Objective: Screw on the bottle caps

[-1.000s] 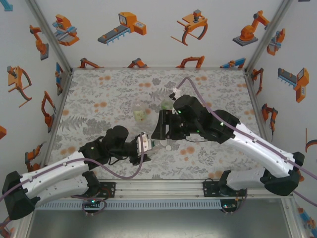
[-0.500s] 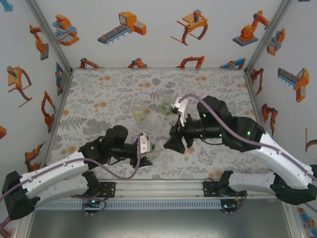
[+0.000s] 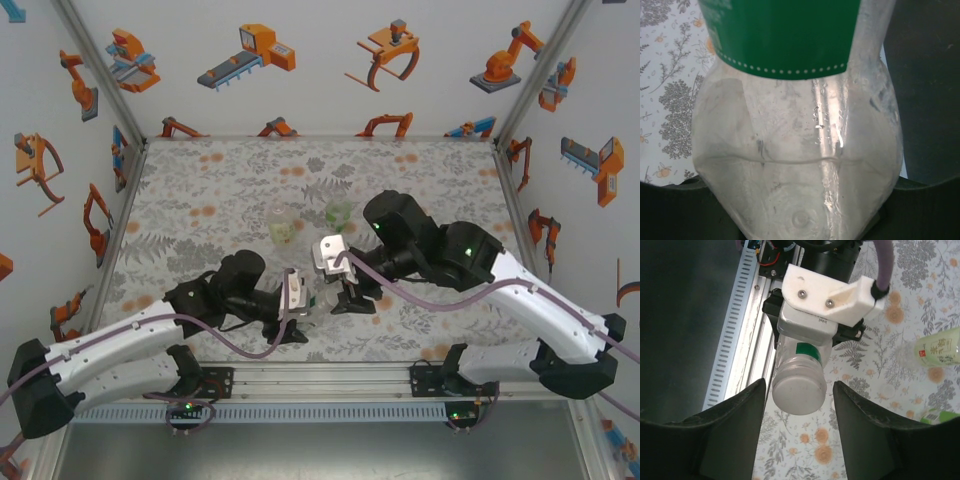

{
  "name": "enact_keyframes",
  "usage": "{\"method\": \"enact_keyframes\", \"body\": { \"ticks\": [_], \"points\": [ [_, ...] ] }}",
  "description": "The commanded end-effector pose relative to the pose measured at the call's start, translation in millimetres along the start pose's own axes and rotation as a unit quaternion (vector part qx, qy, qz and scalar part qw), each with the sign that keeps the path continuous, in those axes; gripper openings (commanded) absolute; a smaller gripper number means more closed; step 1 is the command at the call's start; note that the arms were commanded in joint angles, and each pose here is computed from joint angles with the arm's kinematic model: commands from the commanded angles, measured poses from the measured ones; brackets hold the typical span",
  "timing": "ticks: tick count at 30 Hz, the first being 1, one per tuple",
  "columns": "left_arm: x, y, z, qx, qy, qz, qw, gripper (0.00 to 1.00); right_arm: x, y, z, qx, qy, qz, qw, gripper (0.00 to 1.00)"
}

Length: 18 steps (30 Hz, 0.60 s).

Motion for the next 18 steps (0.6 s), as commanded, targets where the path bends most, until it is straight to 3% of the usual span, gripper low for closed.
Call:
{"method": "enact_keyframes", "body": {
  "ticks": [1, 6, 18],
  "points": [
    [4.5, -4.2, -11.2, 0.001, -0.013, 0.024, 1.0, 0.0, 5.3, 4.8, -7.5, 0.042, -0.02, -0.017, 0.999, 0.5],
    [7.0, -5.4, -13.1, -0.006, -0.021, 0.022, 1.0, 0.0, 3.8, 5.2, -2.9, 0.04, -0.01, -0.011, 0.999, 0.46],
    [7.9, -7.0, -12.6, -0.007, -0.027, 0.026, 0.999, 0.0, 2.1, 5.5, 0.2, 0.035, -0.005, -0.009, 0.999, 0.51]
  ]
}}
Point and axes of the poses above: each hand's point on the last joint's axis, 136 mm out from that joint toward the fingers, its own x axis back along the fingers, its own y axis along the line the jaws close on, z = x × y, the point moved 10 cm from there along x, back along the fingers, and after that the axes turned 5 degrees about x, right-handed, at the moved point
